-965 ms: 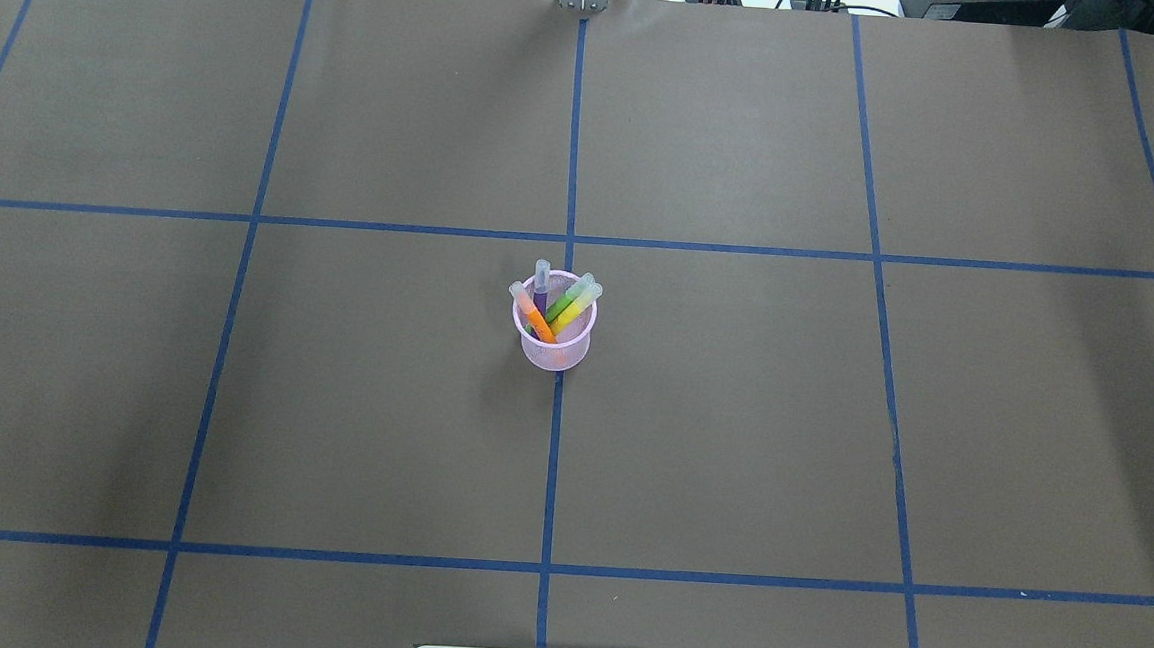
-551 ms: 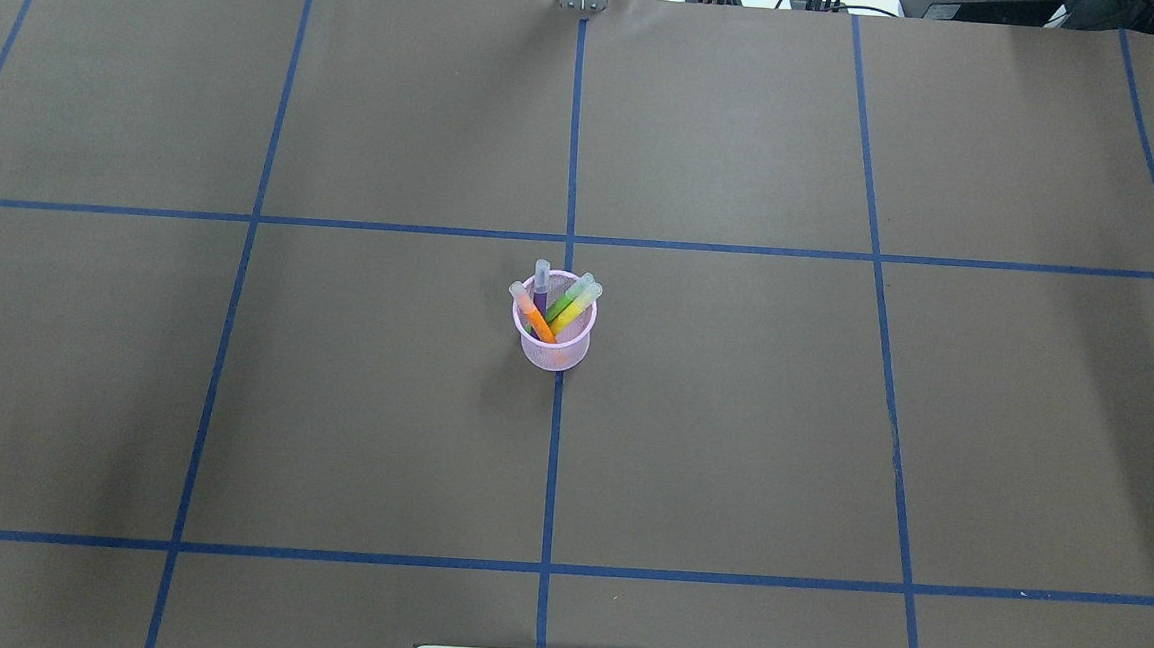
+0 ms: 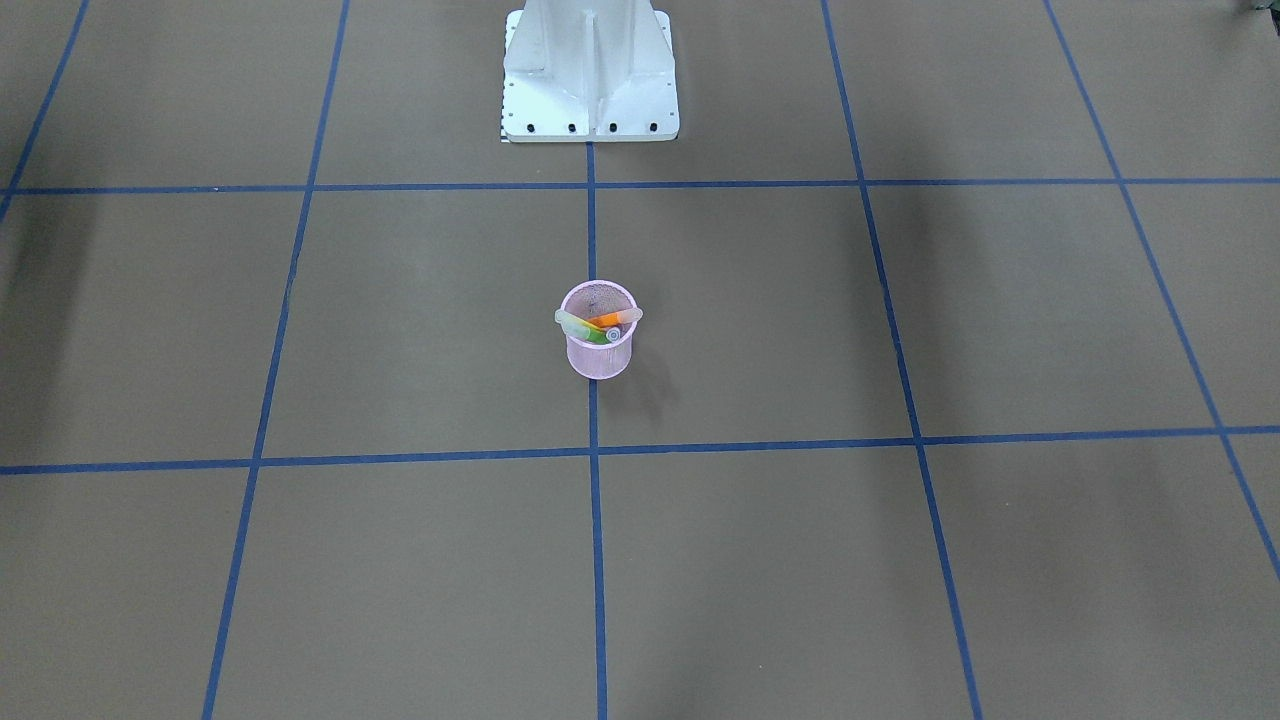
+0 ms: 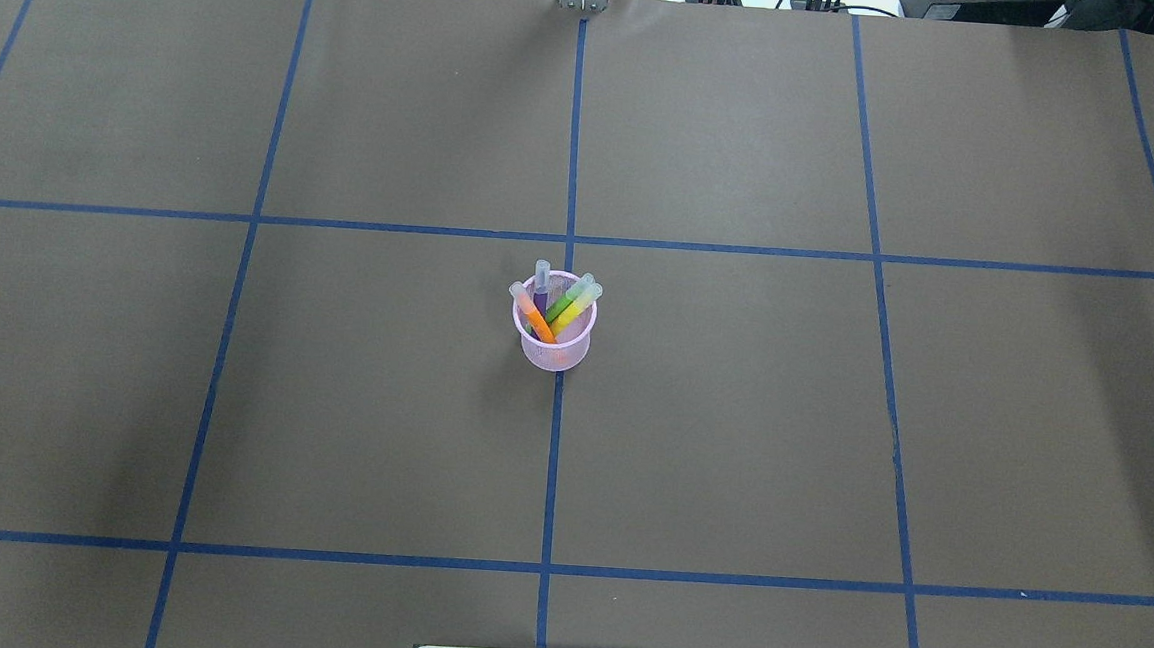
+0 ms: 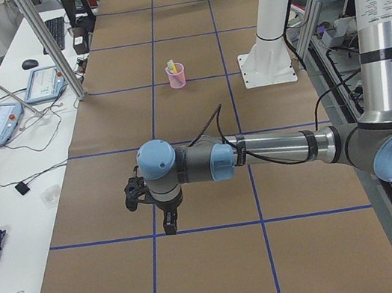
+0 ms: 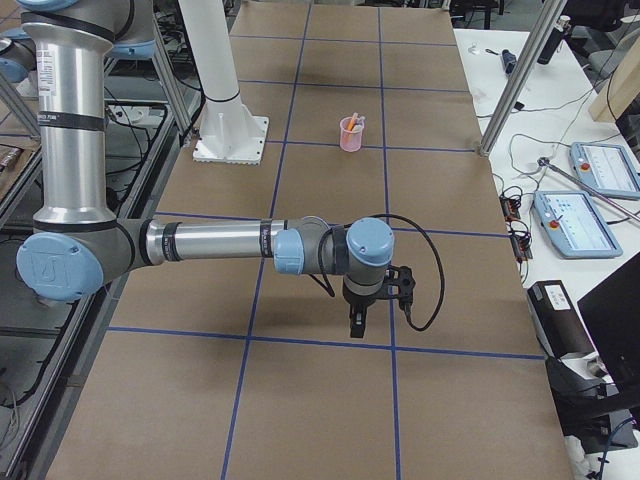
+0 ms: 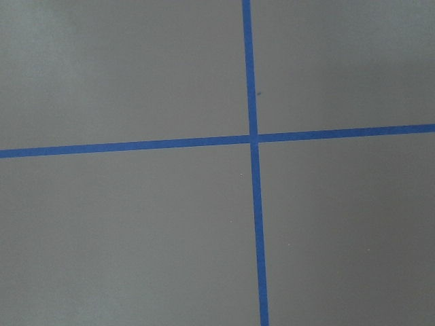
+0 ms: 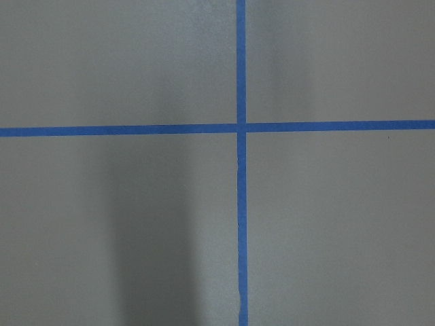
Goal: Collect pens into pen holder
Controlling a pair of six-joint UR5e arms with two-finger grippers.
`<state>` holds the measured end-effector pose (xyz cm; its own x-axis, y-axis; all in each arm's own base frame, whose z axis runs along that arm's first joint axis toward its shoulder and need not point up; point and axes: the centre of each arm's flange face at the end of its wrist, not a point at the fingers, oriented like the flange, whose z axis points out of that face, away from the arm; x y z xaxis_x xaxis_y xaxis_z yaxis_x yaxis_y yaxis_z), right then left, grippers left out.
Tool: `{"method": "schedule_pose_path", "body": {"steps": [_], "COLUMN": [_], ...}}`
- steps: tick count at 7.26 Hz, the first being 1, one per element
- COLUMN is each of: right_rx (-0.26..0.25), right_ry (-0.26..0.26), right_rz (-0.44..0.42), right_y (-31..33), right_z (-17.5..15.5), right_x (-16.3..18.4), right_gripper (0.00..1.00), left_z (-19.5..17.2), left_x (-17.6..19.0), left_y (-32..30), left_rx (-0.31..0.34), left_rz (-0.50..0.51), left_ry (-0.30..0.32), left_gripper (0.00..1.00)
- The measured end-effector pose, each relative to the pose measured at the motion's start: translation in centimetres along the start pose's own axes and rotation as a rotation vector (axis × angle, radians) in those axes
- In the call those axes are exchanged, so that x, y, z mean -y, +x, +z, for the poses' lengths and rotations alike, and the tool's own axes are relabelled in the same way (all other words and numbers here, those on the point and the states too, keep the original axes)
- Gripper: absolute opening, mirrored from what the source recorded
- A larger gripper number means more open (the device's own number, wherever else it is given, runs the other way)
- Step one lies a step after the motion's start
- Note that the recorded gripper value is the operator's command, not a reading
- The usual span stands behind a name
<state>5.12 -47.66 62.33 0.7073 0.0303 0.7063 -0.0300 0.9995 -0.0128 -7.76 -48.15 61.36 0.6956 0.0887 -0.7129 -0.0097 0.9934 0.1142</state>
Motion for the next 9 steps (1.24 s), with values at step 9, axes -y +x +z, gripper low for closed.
{"method": "schedule_pose_path", "body": {"steps": [9], "right_rx": [-0.002], "right_ry": [0.034], "right_rz": [-0.055], "right_y": [-0.60], "right_z": [0.51], "right_x": [0.66], "right_gripper": [1.00], "left_z": [0.10], "left_x": [0.08], "left_y": [0.41], "left_rx": [-0.003], "left_rz": [0.013], "left_ry": [0.000], "left_gripper": [1.00]}}
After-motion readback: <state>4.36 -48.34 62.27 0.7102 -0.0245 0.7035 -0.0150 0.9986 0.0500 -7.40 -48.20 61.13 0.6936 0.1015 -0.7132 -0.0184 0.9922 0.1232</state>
